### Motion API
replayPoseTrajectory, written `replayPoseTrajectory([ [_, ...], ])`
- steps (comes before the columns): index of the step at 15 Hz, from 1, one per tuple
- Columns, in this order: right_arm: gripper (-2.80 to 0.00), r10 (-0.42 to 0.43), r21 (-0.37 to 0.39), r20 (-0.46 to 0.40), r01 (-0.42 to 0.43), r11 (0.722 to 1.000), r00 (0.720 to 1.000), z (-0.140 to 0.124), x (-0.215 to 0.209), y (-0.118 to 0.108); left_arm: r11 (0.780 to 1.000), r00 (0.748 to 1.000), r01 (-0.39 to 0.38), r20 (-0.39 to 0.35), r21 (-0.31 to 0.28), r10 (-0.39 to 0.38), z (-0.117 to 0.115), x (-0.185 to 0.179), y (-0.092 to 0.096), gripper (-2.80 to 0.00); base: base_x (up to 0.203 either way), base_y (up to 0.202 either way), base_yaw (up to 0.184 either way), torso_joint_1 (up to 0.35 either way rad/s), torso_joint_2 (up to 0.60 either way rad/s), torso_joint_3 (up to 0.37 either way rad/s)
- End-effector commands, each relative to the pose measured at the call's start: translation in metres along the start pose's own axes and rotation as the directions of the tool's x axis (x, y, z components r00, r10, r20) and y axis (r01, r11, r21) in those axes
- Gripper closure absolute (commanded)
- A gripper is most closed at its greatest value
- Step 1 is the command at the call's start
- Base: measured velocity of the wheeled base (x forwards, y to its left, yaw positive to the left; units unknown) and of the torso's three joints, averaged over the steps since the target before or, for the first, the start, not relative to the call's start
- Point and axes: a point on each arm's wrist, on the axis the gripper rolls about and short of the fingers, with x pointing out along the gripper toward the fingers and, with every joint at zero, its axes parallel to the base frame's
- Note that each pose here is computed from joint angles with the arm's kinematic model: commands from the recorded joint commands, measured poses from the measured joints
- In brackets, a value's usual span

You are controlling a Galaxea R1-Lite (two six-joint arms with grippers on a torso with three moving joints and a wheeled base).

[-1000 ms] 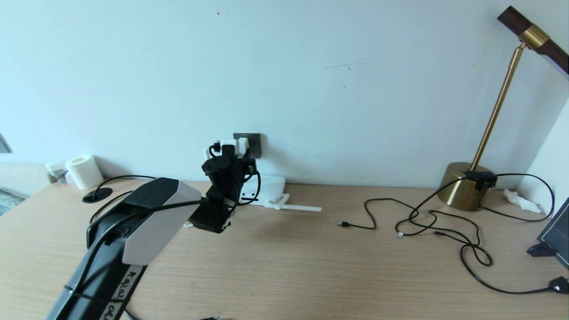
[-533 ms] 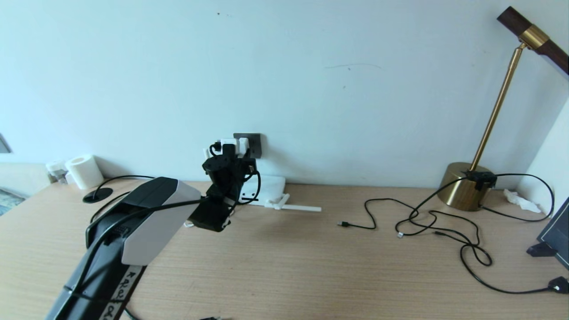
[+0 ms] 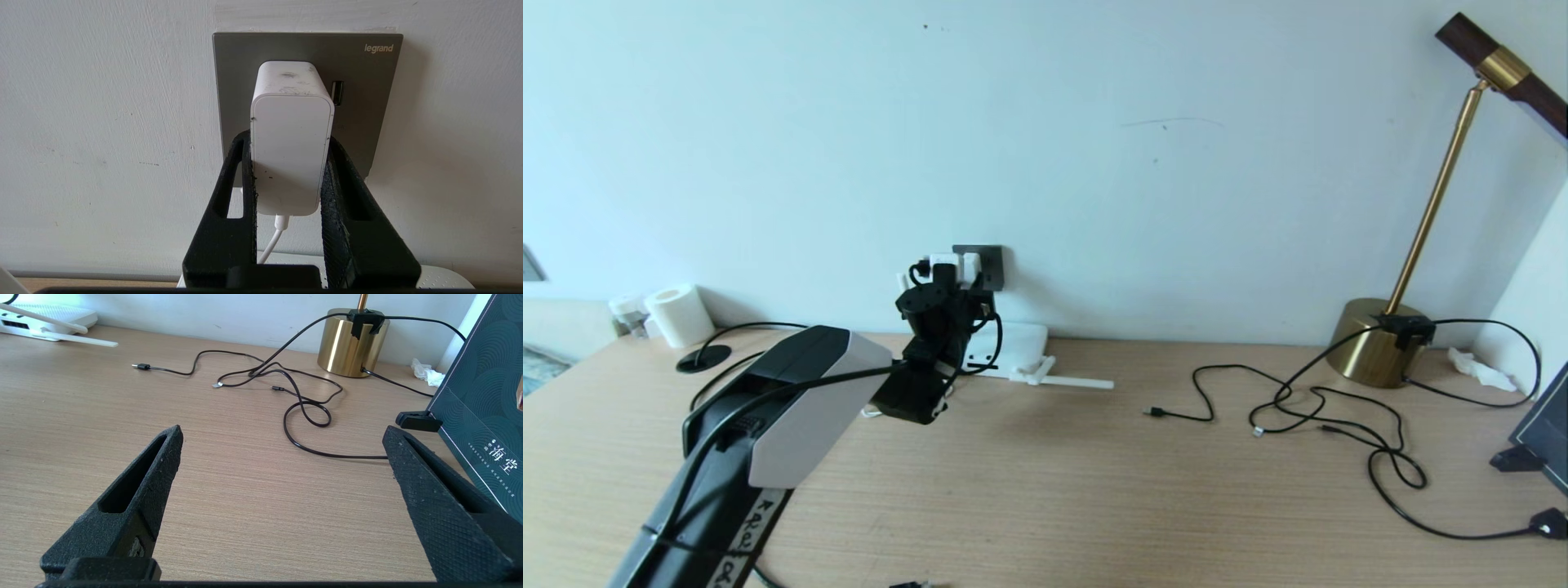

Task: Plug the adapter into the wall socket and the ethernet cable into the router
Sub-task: Plug plug into socket

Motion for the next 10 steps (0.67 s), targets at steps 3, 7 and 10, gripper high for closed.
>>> replayPoseTrajectory([
  [3, -2.8, 0.002, -0.001, -0.012, -0.002, 1.0, 1.0, -0.0029, 0.0009, 0.0002, 1.0, 1.0, -0.002, 0.013, -0.003, 0.002, -0.0008, 0.0022, -0.0006, 0.0, 0.0, 0.0, 0.0, 0.0, 0.0, 0.0],
  [7, -2.8, 0.002, -0.001, -0.011, -0.002, 1.0, 1.0, -0.0029, 0.0008, 0.0002, 1.0, 1.0, -0.001, -0.013, 0.002, 0.001, -0.0062, 0.0027, -0.0013, 0.0, 0.0, 0.0, 0.0, 0.0, 0.0, 0.0],
  [10, -2.8, 0.002, -0.001, -0.012, -0.002, 1.0, 1.0, -0.0029, 0.0009, 0.0002, 1.0, 1.0, -0.005, -0.008, 0.001, 0.005, -0.0092, 0.0044, -0.0011, 0.0, 0.0, 0.0, 0.0, 0.0, 0.0, 0.0],
])
